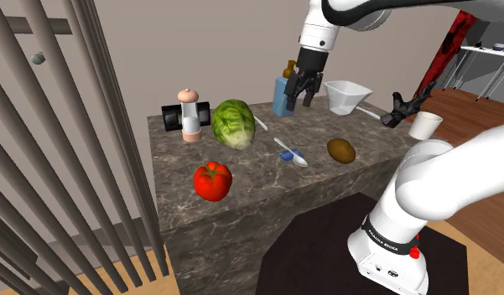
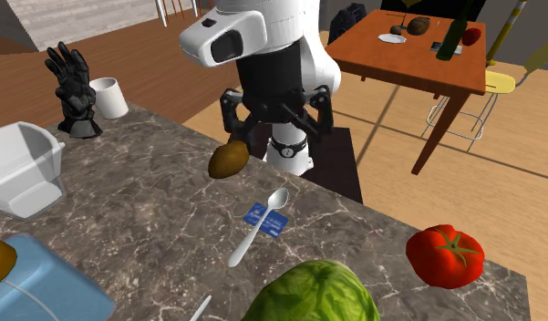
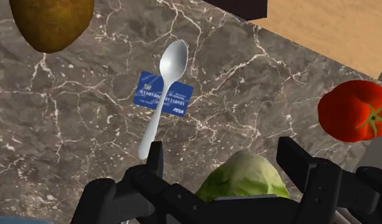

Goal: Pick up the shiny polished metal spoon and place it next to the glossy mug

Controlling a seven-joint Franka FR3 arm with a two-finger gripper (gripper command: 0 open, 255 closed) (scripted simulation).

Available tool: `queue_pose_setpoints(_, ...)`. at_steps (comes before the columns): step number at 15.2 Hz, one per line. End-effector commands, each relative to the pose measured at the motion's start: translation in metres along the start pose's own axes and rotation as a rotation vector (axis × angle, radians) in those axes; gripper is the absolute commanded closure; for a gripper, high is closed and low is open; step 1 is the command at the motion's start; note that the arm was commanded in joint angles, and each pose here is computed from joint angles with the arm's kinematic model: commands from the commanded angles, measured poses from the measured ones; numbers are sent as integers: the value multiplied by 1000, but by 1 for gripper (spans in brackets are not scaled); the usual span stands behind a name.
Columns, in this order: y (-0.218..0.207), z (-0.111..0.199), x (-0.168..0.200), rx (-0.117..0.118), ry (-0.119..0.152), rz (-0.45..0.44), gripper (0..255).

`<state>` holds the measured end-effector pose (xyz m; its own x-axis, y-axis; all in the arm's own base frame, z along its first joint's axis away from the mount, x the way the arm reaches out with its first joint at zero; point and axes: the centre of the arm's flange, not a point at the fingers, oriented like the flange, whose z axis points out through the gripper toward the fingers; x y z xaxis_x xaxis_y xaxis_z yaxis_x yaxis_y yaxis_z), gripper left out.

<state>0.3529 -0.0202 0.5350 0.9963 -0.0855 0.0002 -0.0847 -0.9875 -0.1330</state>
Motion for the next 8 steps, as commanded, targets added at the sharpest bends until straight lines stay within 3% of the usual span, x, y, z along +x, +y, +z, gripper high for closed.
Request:
queue_pose_setpoints(1,21,22,11,26,-14,22,0)
queue_pose_setpoints(8,80,99,44,113,-66,97,0)
